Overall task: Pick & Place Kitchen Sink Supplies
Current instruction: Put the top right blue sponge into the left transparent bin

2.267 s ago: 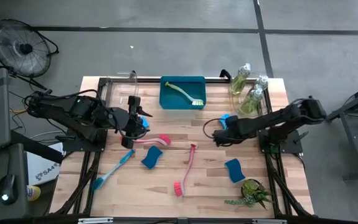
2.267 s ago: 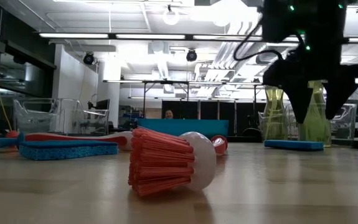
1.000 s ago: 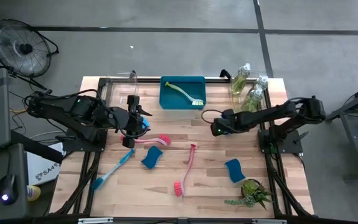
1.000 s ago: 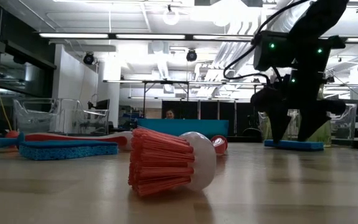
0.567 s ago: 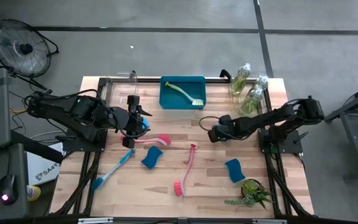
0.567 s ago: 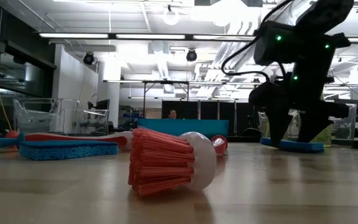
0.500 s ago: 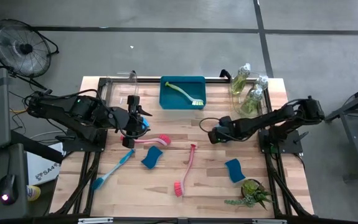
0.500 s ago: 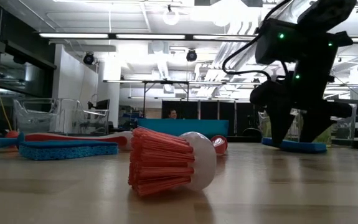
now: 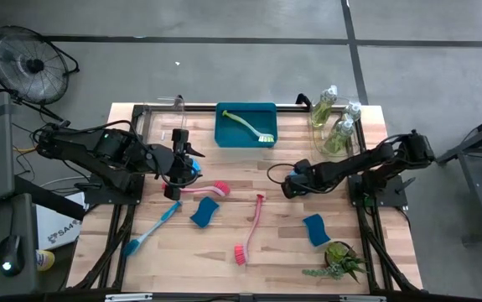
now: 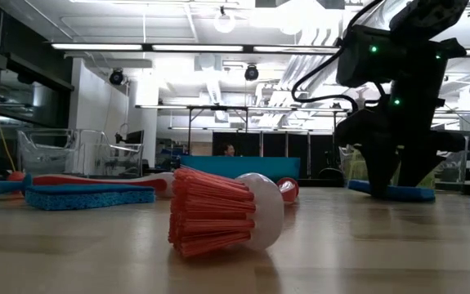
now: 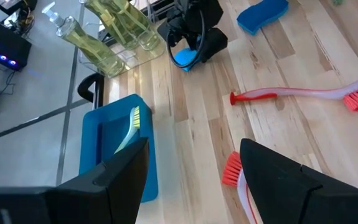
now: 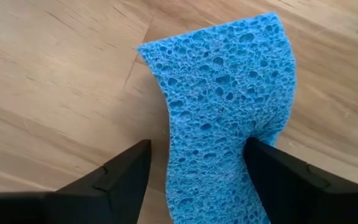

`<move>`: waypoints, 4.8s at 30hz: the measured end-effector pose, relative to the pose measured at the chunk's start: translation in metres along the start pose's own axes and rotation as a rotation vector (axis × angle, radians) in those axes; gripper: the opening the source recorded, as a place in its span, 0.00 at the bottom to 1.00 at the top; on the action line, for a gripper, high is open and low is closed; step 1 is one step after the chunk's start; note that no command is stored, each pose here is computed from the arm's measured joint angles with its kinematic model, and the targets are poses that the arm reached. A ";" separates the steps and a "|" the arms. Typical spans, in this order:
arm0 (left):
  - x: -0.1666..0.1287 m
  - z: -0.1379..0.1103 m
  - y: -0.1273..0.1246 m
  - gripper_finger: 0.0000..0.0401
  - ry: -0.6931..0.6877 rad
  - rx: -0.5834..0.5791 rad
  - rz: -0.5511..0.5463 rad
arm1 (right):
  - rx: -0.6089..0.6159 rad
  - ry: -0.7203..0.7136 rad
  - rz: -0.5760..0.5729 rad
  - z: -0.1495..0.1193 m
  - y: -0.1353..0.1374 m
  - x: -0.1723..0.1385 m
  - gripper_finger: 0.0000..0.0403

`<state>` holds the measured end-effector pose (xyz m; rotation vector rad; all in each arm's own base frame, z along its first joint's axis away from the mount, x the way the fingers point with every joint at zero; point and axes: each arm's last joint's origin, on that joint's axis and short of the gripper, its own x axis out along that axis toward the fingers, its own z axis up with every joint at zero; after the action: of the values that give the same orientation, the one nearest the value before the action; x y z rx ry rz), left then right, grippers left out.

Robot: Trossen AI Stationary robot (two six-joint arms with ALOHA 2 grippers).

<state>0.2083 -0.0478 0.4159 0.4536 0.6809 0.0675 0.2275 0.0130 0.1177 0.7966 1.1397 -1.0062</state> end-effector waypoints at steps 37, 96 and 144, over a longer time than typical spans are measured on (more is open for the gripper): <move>0.000 0.000 0.001 0.61 0.001 -0.005 0.027 | -0.157 -0.033 0.119 0.014 0.042 -0.038 0.03; 0.103 0.057 0.094 0.61 -0.911 -0.014 -0.408 | -0.916 -0.764 1.098 0.087 0.026 -0.292 0.02; 0.102 0.047 0.101 0.01 -0.782 0.004 -0.223 | -0.804 -0.890 1.041 0.094 -0.009 -0.311 0.46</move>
<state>0.3257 0.0457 0.4307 0.3657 -0.0424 -0.3106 0.2204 -0.0051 0.4420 0.1361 0.1741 0.0717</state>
